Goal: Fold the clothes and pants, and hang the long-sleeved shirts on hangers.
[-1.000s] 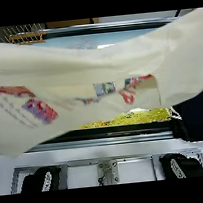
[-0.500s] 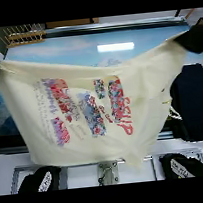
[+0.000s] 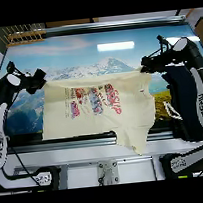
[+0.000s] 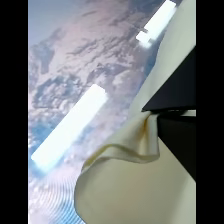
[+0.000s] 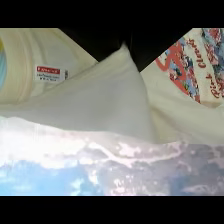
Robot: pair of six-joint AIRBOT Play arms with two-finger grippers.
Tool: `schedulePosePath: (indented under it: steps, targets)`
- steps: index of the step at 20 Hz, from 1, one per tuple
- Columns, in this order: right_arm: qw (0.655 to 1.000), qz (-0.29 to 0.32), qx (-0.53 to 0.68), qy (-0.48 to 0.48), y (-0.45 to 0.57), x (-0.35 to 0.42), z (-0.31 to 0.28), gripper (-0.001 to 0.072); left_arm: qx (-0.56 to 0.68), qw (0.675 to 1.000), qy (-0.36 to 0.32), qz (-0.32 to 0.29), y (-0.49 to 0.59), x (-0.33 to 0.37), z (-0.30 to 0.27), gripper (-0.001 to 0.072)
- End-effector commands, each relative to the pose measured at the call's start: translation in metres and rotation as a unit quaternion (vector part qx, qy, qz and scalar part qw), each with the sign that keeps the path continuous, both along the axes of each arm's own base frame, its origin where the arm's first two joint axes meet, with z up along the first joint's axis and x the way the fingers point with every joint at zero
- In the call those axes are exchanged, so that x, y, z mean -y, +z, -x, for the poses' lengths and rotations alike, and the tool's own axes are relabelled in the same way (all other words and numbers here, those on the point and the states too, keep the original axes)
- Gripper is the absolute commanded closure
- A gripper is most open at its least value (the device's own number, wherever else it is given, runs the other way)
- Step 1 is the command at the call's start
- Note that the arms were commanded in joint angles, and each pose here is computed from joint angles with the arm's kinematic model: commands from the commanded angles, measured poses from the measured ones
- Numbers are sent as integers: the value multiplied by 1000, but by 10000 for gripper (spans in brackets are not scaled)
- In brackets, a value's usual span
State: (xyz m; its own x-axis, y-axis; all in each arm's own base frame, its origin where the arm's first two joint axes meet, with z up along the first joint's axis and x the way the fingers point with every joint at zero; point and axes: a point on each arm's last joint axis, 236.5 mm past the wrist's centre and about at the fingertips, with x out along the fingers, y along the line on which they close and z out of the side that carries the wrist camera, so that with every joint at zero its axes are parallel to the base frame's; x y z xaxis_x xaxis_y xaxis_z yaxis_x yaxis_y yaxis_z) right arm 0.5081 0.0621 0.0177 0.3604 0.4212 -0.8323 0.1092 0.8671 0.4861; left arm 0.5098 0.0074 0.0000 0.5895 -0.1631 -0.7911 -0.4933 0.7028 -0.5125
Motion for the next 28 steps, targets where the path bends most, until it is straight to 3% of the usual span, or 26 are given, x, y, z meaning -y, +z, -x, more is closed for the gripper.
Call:
schedulePosePath:
  steps: [1, 5, 16, 21, 22, 23, 24, 25, 28]
  targets:
    - [999, 18, 32, -29, -12, 17, -25, 699, -20, 1000, -1, 11, -19, -3, -22, 701]
    - [992, 122, 29, -10, 0, 55, -4, 700, -7, 999, -35, -18, 3, -10, -10, 701]
    - [990, 120, -76, -8, -76, 46, 135, 699, -79, 997, -17, -18, -81, -3, 101, 702]
    - [987, 116, -107, -7, -102, 44, 155, 698, -104, 994, -15, -15, -102, -1, 120, 702]
    - [988, 112, -106, -9, -101, 42, 154, 694, -107, 994, -16, -12, -102, 0, 121, 669]
    - [989, 104, -103, -12, -99, 40, 152, 633, -107, 994, -16, -10, -100, 1, 122, 352]
    - [990, 96, -98, -17, -94, 37, 150, 360, -105, 994, -17, -10, -96, 1, 122, 177]
    - [991, 95, -87, -17, -86, 37, 146, 160, -93, 995, -18, -13, -85, 0, 121, 181]
    - [992, 122, -40, -13, -33, 57, 143, 144, -58, 998, -16, -23, -38, -15, 130, 181]
